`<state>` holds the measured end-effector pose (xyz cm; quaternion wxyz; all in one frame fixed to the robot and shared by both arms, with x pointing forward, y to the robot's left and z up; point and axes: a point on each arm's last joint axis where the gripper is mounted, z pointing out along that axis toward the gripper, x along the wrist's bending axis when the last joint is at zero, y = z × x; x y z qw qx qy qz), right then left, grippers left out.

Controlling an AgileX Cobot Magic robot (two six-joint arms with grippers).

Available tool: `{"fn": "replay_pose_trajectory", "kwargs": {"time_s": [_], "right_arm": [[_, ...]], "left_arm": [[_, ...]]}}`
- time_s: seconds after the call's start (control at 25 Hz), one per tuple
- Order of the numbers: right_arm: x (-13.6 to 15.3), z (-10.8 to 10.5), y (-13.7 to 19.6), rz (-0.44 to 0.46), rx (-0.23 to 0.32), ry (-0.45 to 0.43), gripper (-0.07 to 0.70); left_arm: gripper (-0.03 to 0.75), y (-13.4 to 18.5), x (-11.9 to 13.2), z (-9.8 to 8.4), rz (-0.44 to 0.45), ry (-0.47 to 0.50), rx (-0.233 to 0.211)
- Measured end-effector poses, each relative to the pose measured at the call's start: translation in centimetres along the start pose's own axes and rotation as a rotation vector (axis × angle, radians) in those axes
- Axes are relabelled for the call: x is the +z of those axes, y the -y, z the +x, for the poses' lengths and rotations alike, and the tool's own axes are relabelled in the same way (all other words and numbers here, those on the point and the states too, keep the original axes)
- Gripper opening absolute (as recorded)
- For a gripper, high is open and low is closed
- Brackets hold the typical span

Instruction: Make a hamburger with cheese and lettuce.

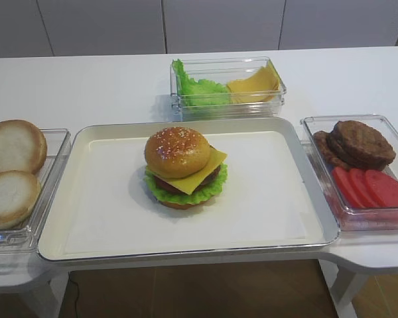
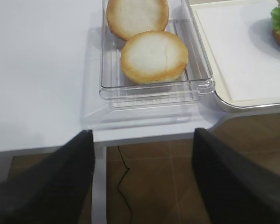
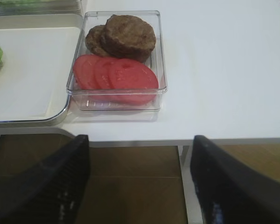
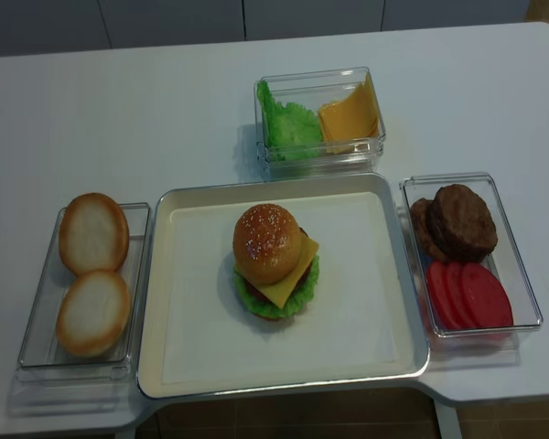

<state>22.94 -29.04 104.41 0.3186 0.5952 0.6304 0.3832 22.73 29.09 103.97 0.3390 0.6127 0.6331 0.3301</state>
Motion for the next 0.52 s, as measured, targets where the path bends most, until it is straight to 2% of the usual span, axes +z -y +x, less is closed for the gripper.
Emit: {"fn": "replay_pose_trajectory", "kwargs": {"time_s": [0.52], "right_arm": [[0.00, 0.00, 0.00, 0.000, 0.000, 0.000, 0.508]], "left_arm": [[0.486, -0.01, 0.00, 0.00, -0.001, 0.000, 0.004]]}}
